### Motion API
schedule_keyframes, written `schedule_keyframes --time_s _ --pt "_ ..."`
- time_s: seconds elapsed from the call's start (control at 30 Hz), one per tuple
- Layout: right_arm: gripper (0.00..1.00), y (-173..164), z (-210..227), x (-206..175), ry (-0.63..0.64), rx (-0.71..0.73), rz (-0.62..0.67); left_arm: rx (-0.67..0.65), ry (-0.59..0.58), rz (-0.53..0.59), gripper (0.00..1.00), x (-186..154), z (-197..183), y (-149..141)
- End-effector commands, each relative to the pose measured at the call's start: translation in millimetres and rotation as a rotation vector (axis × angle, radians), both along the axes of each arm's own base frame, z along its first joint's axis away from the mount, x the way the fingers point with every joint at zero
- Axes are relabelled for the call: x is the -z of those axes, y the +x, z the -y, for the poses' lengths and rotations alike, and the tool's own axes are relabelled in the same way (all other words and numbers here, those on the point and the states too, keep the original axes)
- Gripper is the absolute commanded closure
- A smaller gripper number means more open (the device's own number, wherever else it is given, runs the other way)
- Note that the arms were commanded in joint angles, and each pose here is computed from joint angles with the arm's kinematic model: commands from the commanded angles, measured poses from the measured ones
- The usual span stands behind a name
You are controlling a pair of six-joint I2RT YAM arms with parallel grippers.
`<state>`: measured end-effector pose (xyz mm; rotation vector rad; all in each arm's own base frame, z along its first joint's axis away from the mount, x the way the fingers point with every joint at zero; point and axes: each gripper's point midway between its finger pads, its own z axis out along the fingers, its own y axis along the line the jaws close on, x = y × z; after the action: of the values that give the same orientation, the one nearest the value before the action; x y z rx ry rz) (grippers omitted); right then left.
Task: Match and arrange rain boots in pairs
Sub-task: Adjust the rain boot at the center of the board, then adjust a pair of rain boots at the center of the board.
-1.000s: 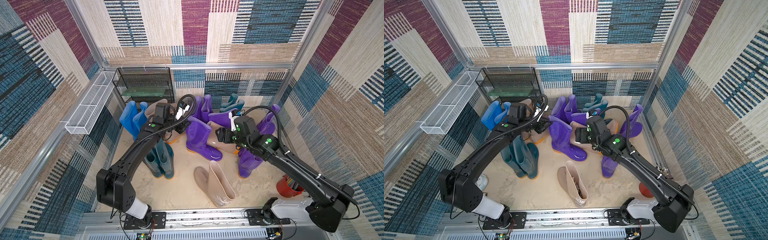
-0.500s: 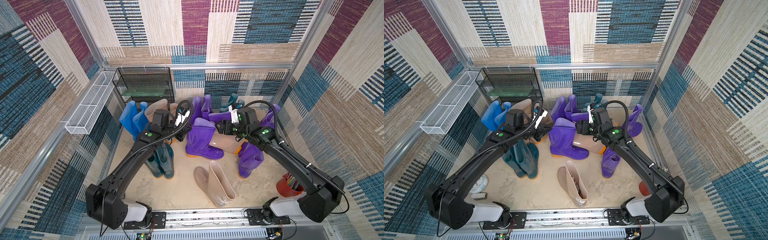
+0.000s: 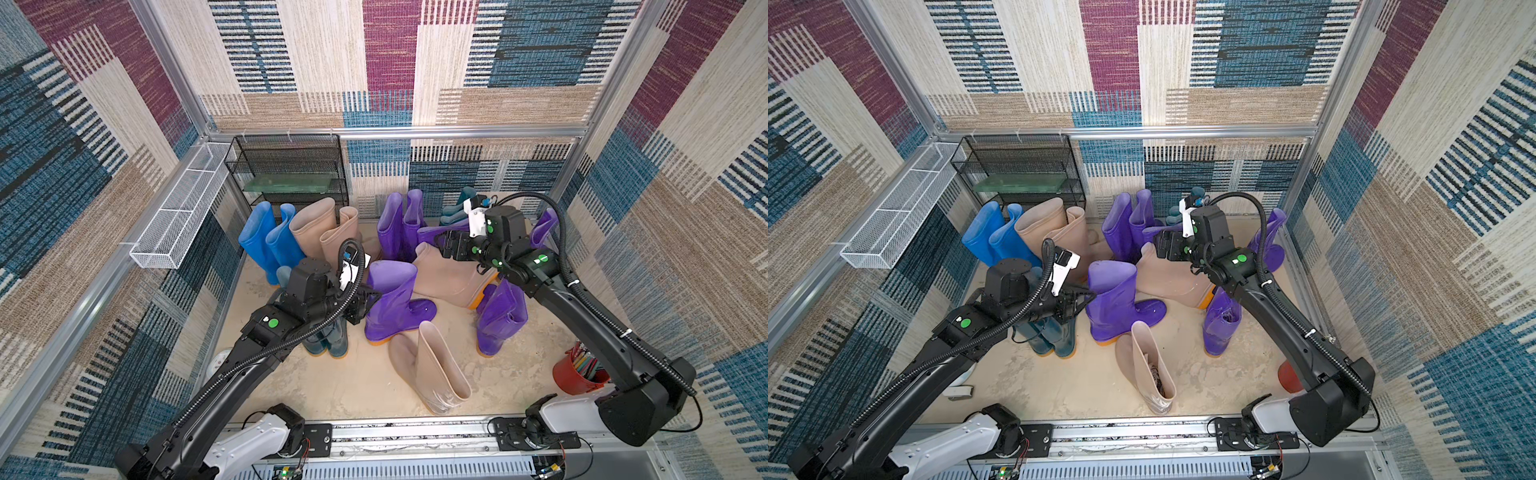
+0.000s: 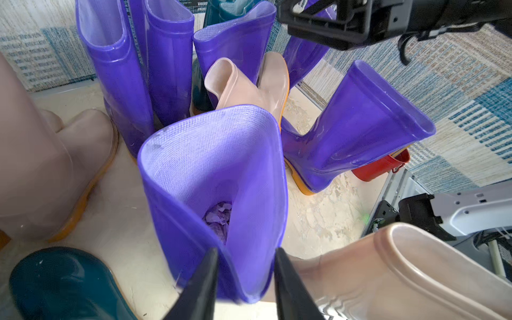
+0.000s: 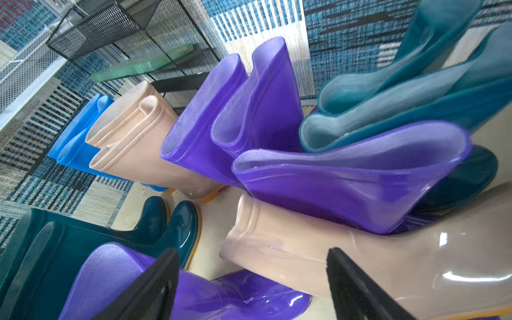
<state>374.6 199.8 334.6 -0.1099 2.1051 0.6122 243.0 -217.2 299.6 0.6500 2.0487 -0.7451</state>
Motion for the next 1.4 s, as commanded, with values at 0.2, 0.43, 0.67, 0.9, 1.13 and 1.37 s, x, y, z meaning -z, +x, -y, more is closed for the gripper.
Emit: schedule_keyframes --time_s 0.2,0.43,0.67,0.9,1.13,1.37 --pt "0.09 4 80 -51 -0.033 0.214 0.113 -0.018 0.108 0.088 0.25 -43 -5 12" --pt "0.01 12 146 -82 -0.027 0.391 0.152 -0.128 0.232 0.123 0.23 -45 3 73" --pt "0.01 72 138 -45 0.045 0.35 0.059 -0.365 0.29 0.206 0.22 -36 -27 116" --pt "0.0 142 127 10 0.051 0.361 -0.107 -0.45 0.218 0.162 0.22 -15 -49 114" --pt "0.04 179 112 57 0.063 0.362 -0.222 -0.436 0.18 0.126 0.22 -11 -46 115" --pt "0.59 204 101 67 0.062 0.316 -0.209 -0.44 0.164 0.116 0.22 -12 -49 116"
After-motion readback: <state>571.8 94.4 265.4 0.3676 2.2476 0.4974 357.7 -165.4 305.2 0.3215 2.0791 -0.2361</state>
